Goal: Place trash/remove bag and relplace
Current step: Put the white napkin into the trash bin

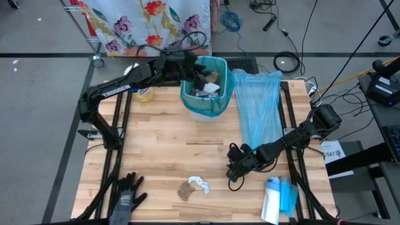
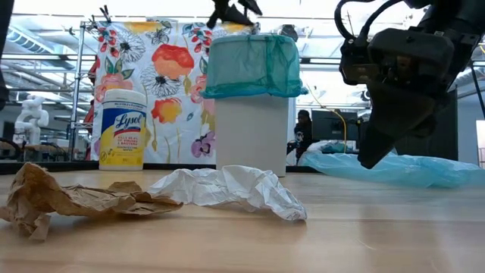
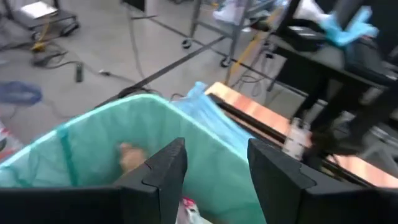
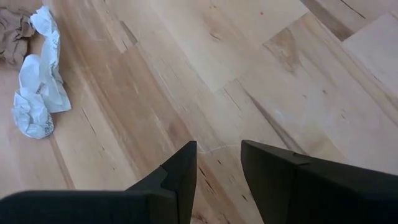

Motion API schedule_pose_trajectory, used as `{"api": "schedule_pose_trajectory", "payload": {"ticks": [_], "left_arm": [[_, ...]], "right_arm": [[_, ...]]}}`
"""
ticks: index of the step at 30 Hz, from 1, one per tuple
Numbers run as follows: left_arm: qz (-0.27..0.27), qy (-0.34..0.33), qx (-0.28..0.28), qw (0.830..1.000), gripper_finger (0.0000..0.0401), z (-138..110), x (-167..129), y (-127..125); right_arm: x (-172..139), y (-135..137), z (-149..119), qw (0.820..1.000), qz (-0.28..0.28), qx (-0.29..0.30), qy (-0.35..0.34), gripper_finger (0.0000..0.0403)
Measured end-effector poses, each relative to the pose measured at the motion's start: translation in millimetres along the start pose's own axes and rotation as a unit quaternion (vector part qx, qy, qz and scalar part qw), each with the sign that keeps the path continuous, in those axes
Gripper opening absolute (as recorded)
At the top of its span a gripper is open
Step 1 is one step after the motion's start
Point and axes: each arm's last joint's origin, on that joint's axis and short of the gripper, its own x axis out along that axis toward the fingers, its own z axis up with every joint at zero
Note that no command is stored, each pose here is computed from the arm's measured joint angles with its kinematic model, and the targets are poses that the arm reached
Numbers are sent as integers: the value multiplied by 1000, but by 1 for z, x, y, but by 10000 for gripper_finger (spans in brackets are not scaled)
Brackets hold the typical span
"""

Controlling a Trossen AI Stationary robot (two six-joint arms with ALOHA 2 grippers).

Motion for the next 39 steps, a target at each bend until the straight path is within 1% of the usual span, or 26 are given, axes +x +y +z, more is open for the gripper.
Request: {"api": "schedule_pose_trajectory", "payload": {"ticks": [3,6,8,11,13,15,17,20,23,26,29,32,36,39], "left_arm": [[-24,1,18,1000,172,1,-20,-16],[-39,26,29,998,173,-4,-38,-32],[-45,54,39,997,173,-12,-49,-44],[-45,115,51,991,173,-28,-66,-60],[-33,158,58,985,173,-41,-76,-71],[-18,187,71,980,173,-54,-86,-85],[-3,203,84,976,173,-71,-92,-99],[-5,222,87,971,173,-99,-95,-119],[8,250,77,965,173,-133,-98,-133],[8,271,59,961,173,-170,-100,-144],[-21,273,63,960,173,-202,-102,-156],[-63,267,90,958,173,-228,-104,-165],[-105,285,147,941,173,-256,-97,-169],[-128,304,192,924,173,-272,-87,-174]], "right_arm": [[0,0,0,1000,0,0,1,116],[0,0,0,1000,2,1,1,116],[0,0,0,1000,2,1,1,116],[0,1,0,1000,3,0,2,116],[0,1,0,1000,3,0,2,116],[0,1,0,1000,3,-1,2,116],[0,1,0,1000,3,-1,2,116],[0,1,0,1000,3,-3,2,116],[0,1,0,1000,3,-4,2,116],[0,1,0,1000,4,-4,2,116],[0,1,0,1000,4,-10,2,116],[0,1,-1,1000,4,-15,2,116],[0,1,-1,1000,5,-16,3,116],[-1,2,-2,1000,6,-19,5,116]]}}
